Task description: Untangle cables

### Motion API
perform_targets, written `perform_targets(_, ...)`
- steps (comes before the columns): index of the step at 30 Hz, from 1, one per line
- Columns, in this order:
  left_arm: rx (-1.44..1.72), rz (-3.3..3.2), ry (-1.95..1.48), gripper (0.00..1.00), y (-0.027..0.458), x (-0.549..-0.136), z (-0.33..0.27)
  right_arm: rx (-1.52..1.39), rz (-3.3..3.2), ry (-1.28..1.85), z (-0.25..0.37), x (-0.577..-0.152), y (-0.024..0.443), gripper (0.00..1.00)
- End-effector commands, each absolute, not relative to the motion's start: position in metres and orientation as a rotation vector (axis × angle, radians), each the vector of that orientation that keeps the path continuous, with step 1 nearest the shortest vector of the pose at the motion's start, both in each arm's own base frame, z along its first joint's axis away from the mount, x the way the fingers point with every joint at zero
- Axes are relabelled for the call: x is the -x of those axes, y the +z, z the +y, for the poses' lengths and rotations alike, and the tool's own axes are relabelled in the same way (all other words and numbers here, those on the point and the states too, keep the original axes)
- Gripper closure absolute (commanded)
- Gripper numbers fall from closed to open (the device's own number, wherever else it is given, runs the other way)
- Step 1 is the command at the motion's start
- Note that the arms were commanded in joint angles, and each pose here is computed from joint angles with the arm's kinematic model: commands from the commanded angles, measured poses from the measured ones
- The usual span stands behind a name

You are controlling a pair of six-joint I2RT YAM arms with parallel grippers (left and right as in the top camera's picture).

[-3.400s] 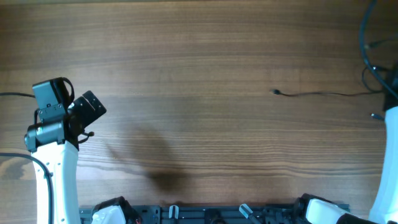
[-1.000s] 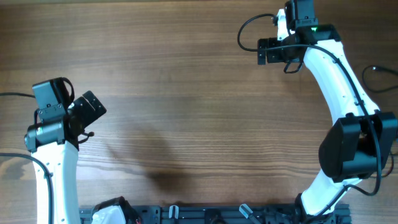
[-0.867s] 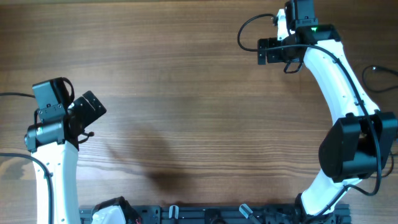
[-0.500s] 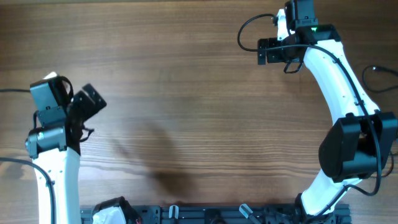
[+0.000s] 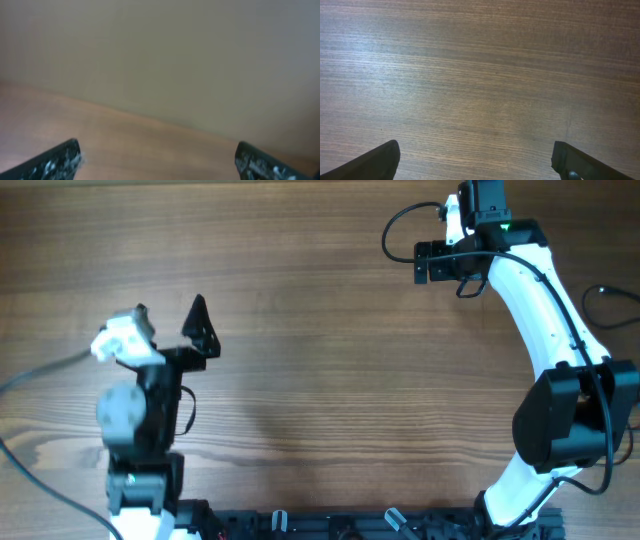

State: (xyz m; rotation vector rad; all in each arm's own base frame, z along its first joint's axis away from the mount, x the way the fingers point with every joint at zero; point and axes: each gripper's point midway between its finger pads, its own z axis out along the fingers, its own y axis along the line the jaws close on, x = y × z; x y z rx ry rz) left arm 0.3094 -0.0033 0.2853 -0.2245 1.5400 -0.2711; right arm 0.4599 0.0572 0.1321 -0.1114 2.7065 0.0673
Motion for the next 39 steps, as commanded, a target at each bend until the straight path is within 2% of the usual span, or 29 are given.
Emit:
perform_targets(1, 0.166, 1.402, -0.297, 0.00, 0.289, -0.284, -0.011, 0.126, 2.706, 0.056, 0.057, -0.462, 0.130, 0.01)
perform_targets(11, 0.117, 1.169, -0.280, 0.00, 0.302, -0.234, -0.010, 0.126, 2.706, 0.056, 0.057, -0.462, 0.130, 0.00)
perform_targets(21, 0.112, 1.070, -0.279, 0.00, 0.293, -0.217, -0.008, 0.127, 2.706, 0.055, 0.057, -0.462, 0.130, 0.00)
perform_targets(26, 0.160, 1.257, -0.257, 0.00, 0.249, -0.235, -0.004, 0.126, 2.706, 0.056, 0.057, -0.462, 0.130, 0.00)
perform_targets(32, 0.215, 1.638, -0.235, 0.00, 0.156, -0.246, -0.004, 0.126, 2.706, 0.056, 0.057, -0.462, 0.130, 0.00)
perform_targets(39, 0.213, 1.636, -0.238, 0.00, 0.157, -0.246, -0.005, 0.126, 2.706, 0.056, 0.057, -0.462, 0.130, 0.00)
